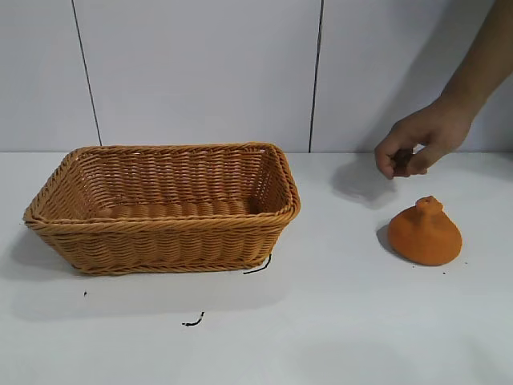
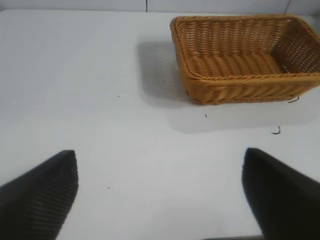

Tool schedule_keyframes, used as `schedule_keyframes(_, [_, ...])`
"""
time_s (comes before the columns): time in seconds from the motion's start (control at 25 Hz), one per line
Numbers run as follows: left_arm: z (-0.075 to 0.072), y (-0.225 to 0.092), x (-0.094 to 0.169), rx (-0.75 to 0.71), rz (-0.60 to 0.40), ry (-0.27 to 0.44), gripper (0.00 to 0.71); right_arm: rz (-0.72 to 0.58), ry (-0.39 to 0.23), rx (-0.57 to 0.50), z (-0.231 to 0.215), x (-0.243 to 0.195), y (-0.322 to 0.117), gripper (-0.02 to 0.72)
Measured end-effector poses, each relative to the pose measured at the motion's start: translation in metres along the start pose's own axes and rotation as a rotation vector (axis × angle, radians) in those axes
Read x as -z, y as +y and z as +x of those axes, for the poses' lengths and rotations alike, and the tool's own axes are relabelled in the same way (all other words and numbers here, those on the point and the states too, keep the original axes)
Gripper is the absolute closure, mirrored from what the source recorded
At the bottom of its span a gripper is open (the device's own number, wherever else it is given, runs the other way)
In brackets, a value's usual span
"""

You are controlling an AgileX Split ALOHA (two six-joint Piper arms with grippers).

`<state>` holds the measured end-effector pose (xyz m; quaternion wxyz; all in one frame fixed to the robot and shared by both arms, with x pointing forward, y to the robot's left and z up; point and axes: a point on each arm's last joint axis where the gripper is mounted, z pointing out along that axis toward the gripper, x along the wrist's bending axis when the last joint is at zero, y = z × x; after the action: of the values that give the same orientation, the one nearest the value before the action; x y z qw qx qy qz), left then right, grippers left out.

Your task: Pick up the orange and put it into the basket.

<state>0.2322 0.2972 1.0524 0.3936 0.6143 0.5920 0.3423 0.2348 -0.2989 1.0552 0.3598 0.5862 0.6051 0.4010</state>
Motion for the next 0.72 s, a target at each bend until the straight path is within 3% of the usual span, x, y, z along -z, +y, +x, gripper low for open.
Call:
schedule_keyframes(0.36, [0.0,0.0,0.0,0.0,-0.001,0.0,0.071,0.008,-0.008,0.004,0.0,0.001,0.009,0.008])
schedule_keyframes(0.72, [0.0,0.0,0.0,0.0,-0.001,0.0,0.071,0.343,-0.032,0.001,0.002,-0.066,0.096,0.008])
